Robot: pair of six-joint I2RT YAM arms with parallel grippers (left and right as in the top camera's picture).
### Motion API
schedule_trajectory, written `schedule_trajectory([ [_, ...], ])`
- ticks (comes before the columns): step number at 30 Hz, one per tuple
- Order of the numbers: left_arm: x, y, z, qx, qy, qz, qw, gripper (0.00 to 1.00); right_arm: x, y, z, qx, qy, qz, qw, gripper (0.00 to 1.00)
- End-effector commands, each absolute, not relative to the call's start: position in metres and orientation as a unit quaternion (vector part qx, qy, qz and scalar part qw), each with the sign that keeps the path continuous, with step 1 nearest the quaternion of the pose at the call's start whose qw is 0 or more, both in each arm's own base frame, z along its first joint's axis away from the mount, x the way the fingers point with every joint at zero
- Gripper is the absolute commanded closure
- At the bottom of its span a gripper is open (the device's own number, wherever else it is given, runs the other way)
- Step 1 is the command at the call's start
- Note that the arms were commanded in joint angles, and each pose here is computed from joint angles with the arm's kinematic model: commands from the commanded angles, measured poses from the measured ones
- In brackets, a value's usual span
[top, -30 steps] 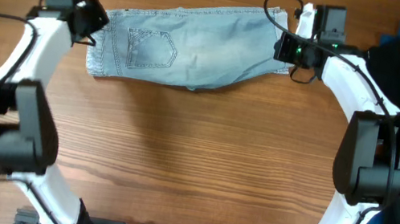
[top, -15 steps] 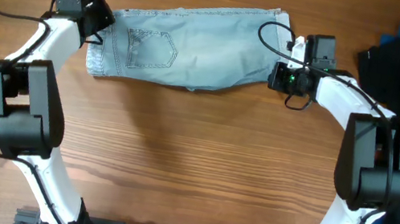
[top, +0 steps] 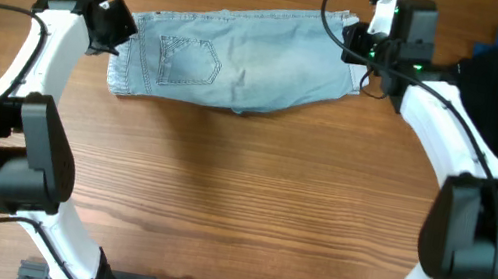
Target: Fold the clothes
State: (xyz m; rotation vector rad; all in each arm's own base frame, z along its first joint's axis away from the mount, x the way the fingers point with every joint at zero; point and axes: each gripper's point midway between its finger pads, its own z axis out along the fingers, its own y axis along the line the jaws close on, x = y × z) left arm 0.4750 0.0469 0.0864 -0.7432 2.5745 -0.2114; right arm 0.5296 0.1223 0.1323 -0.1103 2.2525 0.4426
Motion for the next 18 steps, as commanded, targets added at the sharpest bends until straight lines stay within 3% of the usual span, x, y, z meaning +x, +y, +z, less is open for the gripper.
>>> schedule_trajectory([
  [1,0.461,0.047,0.075,-0.272,0.940,-0.076,0.189,0.95,0.549,0.124,0.066,-0.046,0.900,0.171,0.397,0.79],
  [3,0.452,0.046,0.071,-0.290,0.939,-0.075,0.168,0.95,0.562,0.126,0.045,-0.049,0.893,0.171,0.414,0.70],
  [8,0.441,0.044,0.067,-0.299,0.941,-0.072,0.144,0.96,0.577,0.133,0.004,-0.055,0.880,0.175,0.438,0.69],
  [12,0.428,0.066,0.063,-0.315,0.940,-0.022,0.131,0.91,0.572,0.133,0.030,-0.057,0.882,0.177,0.433,0.68],
  [13,0.423,0.071,0.062,-0.320,0.939,-0.013,0.124,0.87,0.568,0.132,0.043,-0.055,0.885,0.175,0.428,0.67],
  [15,0.416,0.079,0.061,-0.343,0.933,-0.009,0.113,0.65,0.557,0.129,0.071,-0.061,0.890,0.167,0.420,0.63],
  [16,0.415,0.084,0.061,-0.351,0.930,-0.009,0.112,0.48,0.550,0.128,0.085,-0.075,0.891,0.159,0.418,0.62],
  [18,0.417,0.088,0.057,-0.356,0.928,-0.013,0.114,0.36,0.539,0.118,0.100,-0.069,0.901,0.137,0.406,0.61],
])
